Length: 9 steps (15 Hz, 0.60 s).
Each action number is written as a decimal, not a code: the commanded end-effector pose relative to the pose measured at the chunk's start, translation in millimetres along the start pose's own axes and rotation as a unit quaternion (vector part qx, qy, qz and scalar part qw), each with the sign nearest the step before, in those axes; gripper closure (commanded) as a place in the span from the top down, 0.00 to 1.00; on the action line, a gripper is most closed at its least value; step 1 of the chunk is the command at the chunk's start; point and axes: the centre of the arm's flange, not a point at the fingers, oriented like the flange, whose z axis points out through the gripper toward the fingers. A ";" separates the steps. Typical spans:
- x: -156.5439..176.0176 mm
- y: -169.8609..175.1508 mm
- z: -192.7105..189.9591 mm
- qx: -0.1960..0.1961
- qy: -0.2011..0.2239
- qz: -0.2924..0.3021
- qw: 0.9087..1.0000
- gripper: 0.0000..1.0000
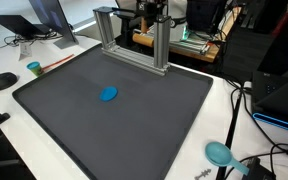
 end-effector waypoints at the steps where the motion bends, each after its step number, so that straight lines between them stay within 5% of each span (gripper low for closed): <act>1: -10.7 1.6 0.0 -0.032 -0.005 0.031 0.999 1.00; 4: -9.3 0.6 -0.8 -0.064 0.008 0.062 0.996 1.00; 9: -9.4 -4.6 -0.8 -0.069 0.011 0.014 0.997 1.00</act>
